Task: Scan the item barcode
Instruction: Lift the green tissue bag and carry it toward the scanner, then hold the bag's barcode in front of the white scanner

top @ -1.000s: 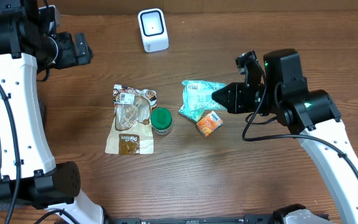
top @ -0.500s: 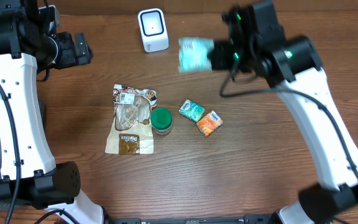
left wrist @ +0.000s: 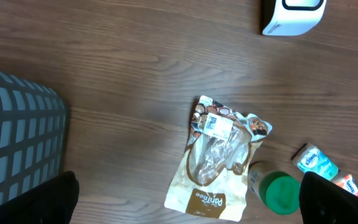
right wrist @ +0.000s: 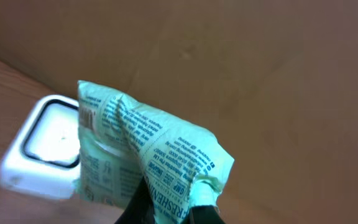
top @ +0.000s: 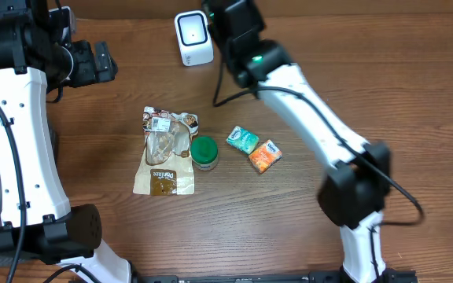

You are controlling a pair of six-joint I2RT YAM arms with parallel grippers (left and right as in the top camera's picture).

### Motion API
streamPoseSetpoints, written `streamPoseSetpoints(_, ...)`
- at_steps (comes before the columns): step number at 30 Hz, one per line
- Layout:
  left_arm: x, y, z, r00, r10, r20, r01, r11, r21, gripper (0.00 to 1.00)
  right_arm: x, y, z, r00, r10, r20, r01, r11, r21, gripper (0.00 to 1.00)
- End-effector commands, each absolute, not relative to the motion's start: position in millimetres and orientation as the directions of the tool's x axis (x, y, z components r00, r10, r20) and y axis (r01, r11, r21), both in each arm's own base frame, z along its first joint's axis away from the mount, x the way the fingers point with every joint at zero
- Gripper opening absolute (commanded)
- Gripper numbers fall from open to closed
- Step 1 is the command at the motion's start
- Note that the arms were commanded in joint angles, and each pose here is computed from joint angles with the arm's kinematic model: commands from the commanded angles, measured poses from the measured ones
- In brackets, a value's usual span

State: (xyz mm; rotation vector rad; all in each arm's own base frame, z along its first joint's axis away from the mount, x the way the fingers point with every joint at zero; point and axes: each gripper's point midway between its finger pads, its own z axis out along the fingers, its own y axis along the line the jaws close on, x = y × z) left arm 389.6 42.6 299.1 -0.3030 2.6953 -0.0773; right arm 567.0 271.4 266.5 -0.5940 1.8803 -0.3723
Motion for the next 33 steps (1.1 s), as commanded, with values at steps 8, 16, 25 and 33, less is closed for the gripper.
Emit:
streamPoseSetpoints(8, 391, 41, 297, -0.891, -0.213, -0.401, -0.187, 0.977, -0.101, 0.99, 618, 301, 262, -0.027, -0.937, -0.349, -0.043, 0.35, -0.936, 0.04)
streamPoseSetpoints(16, 391, 41, 297, -0.891, -0.213, -0.401, -0.187, 0.977, -0.101, 0.99, 629, 325, 217, 0.054, -0.94, -0.337, -0.067, 0.333, -0.94, 0.04)
streamPoseSetpoints(25, 391, 42, 297, -0.891, -0.213, -0.401, -0.188, 0.977, -0.101, 1.0, 630, 329, 201, 0.06, -0.949, -0.309, -0.082, 0.304, -0.949, 0.04)
streamPoseSetpoints(33, 391, 42, 297, -0.891, -0.213, -0.401, -0.188, 0.977, -0.101, 0.99, 630, 330, 201, 0.064, -0.949, -0.309, -0.085, 0.304, -0.949, 0.04)
